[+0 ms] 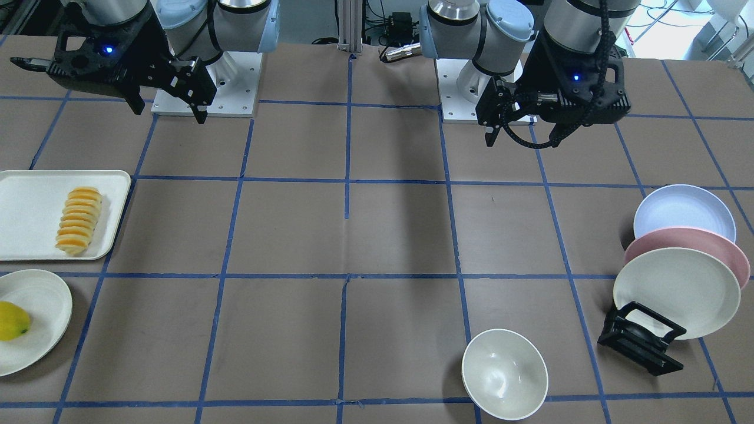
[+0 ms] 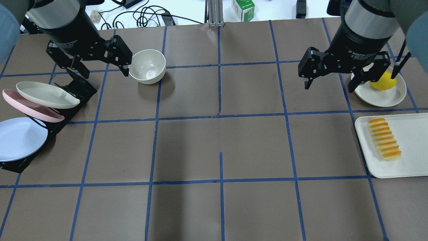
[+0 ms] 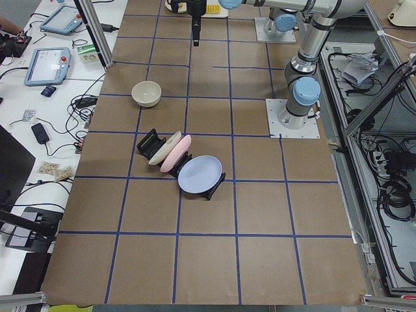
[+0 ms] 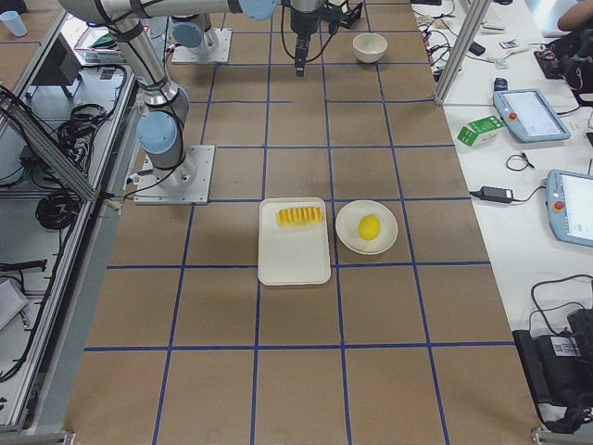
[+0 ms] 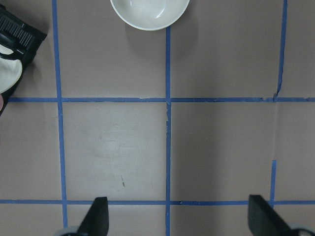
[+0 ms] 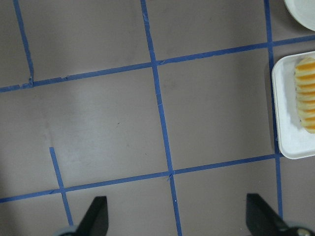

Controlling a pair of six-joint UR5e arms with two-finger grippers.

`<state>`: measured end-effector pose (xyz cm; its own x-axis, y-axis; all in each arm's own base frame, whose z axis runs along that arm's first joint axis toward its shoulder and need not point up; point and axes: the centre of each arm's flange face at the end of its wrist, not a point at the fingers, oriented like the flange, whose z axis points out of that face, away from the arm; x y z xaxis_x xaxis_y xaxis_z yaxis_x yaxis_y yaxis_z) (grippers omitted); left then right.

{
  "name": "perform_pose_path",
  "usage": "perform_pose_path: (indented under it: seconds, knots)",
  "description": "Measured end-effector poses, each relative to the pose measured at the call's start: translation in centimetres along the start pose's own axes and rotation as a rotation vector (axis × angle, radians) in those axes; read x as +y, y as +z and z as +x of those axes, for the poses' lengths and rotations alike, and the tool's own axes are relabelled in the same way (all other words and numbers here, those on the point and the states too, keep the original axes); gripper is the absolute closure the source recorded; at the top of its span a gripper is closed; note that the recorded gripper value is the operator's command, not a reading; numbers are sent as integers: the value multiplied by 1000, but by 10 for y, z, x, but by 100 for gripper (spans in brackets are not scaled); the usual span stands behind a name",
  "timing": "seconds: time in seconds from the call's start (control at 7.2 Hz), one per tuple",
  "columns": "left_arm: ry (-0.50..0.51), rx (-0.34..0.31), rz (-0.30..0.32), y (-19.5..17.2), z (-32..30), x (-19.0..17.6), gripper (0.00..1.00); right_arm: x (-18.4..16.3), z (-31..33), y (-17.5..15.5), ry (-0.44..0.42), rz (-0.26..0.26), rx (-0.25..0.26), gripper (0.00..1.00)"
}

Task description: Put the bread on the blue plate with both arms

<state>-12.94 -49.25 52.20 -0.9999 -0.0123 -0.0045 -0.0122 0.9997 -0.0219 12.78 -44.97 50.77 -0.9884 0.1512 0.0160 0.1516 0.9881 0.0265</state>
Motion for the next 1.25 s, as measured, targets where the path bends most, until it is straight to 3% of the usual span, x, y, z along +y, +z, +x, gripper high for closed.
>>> perform_pose_path:
  seconds: [0.42, 0.56, 0.83, 1.25]
  knots:
    - [-34, -18, 10, -5, -19, 1, 0, -19, 35, 43, 62, -54, 9, 0]
    - [-114, -67, 13, -6, -62, -5, 0, -31, 71, 54, 79, -59, 2, 0]
    - [-319, -129, -13, 0, -173, -12, 0, -48, 135, 66, 26, -49, -9, 0]
    - [-556, -117, -115, 51, -328, 2, 0, -86, 201, 127, -78, -4, 15, 0]
